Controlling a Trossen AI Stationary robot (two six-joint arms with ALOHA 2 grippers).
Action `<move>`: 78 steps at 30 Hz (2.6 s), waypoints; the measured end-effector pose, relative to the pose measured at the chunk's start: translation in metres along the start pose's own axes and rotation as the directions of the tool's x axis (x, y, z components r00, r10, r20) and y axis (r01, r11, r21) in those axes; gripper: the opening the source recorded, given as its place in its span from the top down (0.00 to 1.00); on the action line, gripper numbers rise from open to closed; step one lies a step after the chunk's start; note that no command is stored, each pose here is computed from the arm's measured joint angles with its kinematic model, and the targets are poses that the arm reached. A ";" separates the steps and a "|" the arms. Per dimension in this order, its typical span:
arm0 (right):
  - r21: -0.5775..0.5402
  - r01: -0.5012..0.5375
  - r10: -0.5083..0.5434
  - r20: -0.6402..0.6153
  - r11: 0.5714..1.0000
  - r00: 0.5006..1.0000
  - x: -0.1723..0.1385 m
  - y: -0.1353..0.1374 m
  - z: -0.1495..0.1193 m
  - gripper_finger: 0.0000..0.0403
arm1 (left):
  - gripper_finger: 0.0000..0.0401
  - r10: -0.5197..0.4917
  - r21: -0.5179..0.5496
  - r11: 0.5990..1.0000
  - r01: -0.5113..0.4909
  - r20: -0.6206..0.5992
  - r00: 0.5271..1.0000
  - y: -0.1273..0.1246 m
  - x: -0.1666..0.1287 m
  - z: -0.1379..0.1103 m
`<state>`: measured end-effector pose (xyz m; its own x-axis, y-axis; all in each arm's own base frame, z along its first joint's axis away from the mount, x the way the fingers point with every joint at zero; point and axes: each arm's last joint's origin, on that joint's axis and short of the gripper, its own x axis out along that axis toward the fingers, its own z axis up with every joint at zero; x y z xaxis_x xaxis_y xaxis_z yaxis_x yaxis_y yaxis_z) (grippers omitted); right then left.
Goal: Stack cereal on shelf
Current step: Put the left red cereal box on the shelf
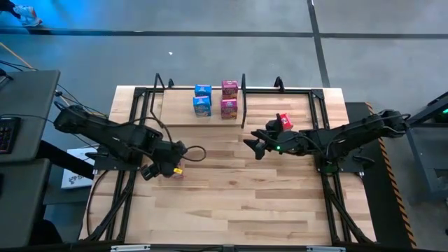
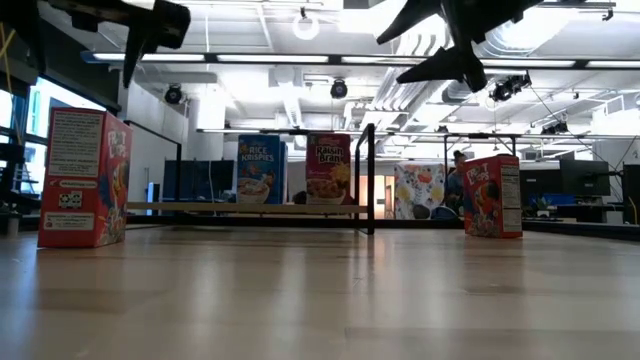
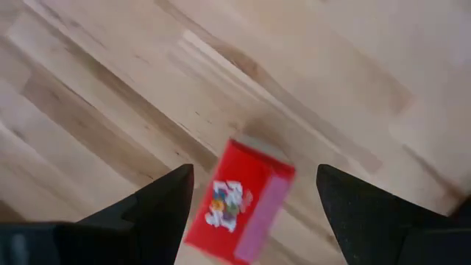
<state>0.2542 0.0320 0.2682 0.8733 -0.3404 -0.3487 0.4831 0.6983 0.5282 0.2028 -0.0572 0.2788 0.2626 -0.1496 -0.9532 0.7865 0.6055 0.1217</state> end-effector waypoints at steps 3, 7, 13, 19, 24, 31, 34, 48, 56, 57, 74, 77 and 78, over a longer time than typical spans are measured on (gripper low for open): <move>0.008 0.013 -0.013 -0.012 1.000 1.000 0.000 -0.001 -0.001 0.29 | 0.30 -0.016 0.065 0.998 0.018 -0.024 1.000 0.000 0.001 -0.002; 0.007 0.026 -0.026 -0.010 1.000 1.000 0.000 -0.002 -0.002 0.29 | 0.30 0.014 0.136 0.991 -0.011 -0.017 1.000 0.003 0.001 -0.001; 0.005 0.047 -0.047 0.006 0.999 0.999 0.000 -0.003 -0.001 0.29 | 0.30 0.014 0.132 0.991 -0.009 -0.035 0.999 0.009 0.006 -0.003; 0.005 0.047 -0.047 0.005 0.999 0.999 0.000 -0.003 -0.002 0.29 | 0.30 0.004 0.163 0.987 0.003 -0.045 0.999 0.009 0.006 -0.004; -0.001 0.054 -0.054 -0.001 0.999 0.999 0.000 -0.004 -0.002 0.29 | 0.30 -0.028 0.150 0.988 0.040 -0.081 0.996 0.005 0.007 -0.008; -0.002 0.055 -0.055 -0.003 0.998 0.998 0.000 -0.004 -0.002 0.29 | 0.30 -0.025 0.214 0.975 0.053 -0.130 0.991 0.001 0.024 -0.016; 0.002 0.055 -0.055 -0.003 0.998 0.998 0.000 -0.004 -0.002 0.29 | 0.30 0.046 0.228 0.974 -0.016 -0.129 0.991 0.005 0.024 -0.015; 0.019 0.058 -0.058 -0.005 0.998 0.998 0.000 -0.004 -0.003 0.29 | 0.30 0.044 0.230 0.973 -0.026 -0.076 0.996 0.003 0.019 -0.014; 0.016 0.065 -0.065 -0.002 0.998 0.998 0.000 -0.005 -0.003 0.29 | 0.30 0.034 0.246 0.969 -0.016 -0.068 0.997 0.003 0.021 -0.013; 0.016 0.066 -0.066 -0.001 0.998 0.998 0.000 -0.005 -0.003 0.29 | 0.30 0.033 0.249 0.968 -0.014 -0.071 0.997 0.004 0.021 -0.013; 0.024 0.076 -0.076 0.009 0.997 0.997 0.000 -0.005 -0.002 0.29 | 0.30 -0.062 0.196 0.977 0.082 -0.108 0.992 0.007 0.041 -0.025; 0.024 0.076 -0.076 0.009 0.997 0.997 0.000 -0.005 -0.002 0.29 | 0.30 -0.030 0.222 0.973 0.060 -0.136 0.990 0.006 0.048 -0.028; 0.024 0.076 -0.076 0.009 0.997 0.997 0.000 -0.005 -0.002 0.29 | 0.30 -0.016 0.214 0.976 0.043 -0.127 0.992 0.007 0.050 -0.028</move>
<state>0.2516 0.0301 0.2636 0.8347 -0.3982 -0.3804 0.5491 0.6554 0.5186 0.2062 -0.0387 0.2246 0.1770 -0.0583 -0.9825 0.8982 0.4176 0.1371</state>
